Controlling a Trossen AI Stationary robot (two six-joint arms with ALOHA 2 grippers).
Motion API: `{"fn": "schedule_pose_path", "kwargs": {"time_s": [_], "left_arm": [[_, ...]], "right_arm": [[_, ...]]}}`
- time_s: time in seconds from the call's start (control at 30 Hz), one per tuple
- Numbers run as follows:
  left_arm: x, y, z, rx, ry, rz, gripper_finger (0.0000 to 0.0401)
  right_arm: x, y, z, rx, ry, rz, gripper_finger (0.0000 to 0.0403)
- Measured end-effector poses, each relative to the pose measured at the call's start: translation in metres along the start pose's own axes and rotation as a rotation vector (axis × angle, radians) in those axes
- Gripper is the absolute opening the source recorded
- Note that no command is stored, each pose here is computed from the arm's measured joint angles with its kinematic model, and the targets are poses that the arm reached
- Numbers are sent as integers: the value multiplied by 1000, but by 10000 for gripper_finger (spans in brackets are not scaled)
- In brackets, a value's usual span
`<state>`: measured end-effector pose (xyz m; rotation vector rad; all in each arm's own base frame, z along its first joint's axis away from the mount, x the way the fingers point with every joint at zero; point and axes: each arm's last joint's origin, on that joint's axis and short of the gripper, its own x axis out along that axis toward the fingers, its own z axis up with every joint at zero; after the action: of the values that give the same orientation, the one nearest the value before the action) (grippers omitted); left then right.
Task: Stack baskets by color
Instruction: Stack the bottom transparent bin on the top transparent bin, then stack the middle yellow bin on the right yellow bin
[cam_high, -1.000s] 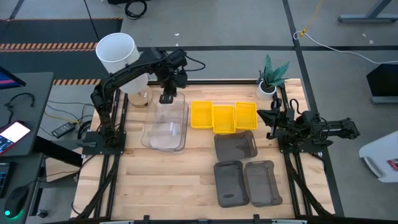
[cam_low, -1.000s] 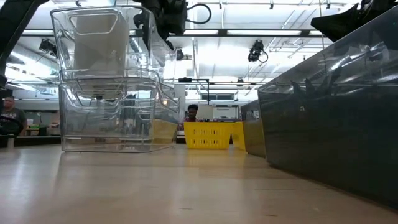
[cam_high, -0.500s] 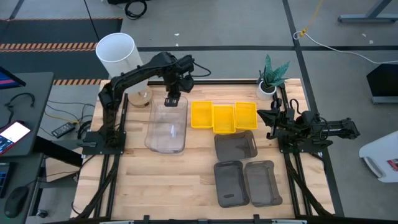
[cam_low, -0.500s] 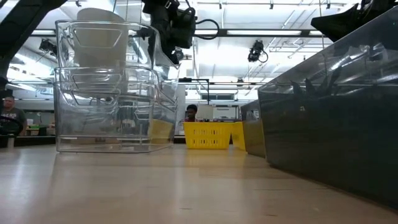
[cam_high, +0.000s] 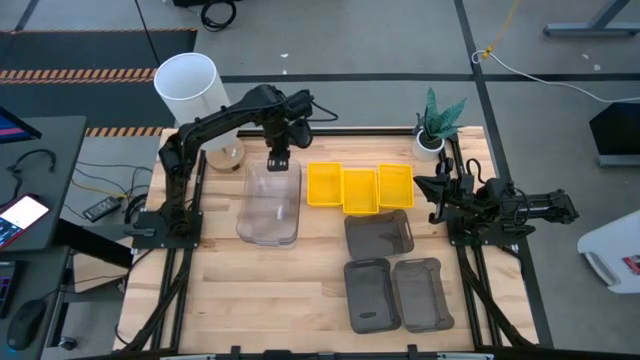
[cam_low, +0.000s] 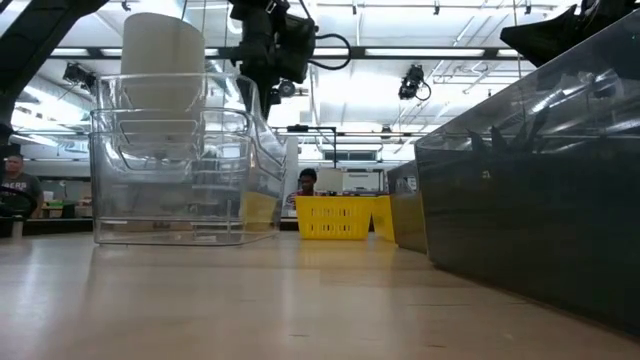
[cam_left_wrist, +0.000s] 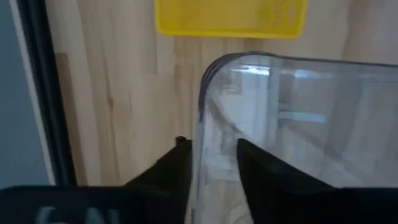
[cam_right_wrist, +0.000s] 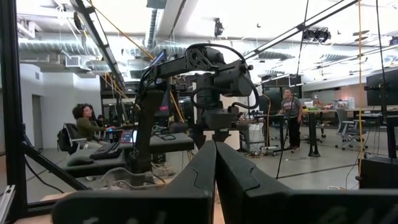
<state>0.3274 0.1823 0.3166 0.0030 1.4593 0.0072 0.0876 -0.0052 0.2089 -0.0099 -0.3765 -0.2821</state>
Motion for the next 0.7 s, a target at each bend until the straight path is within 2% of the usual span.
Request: {"fn": "schedule_pose_path", "kwargs": {"time_s": [0.13,0.27,0.4,0.53,0.7], "left_arm": [[0,1,1,-4,0,18,186],[0,-3,10,-6,-79,5,201],[0,-16,23,-3,-141,22,197],[0,-33,30,20,-131,52,181],[-22,-70,37,72,-225,69,152]], "right_arm": [[0,0,0,0,0,0,16],[0,0,0,0,0,0,16],[0,0,0,0,0,0,16],[0,0,0,0,0,0,16],[0,0,0,0,0,0,16]]}}
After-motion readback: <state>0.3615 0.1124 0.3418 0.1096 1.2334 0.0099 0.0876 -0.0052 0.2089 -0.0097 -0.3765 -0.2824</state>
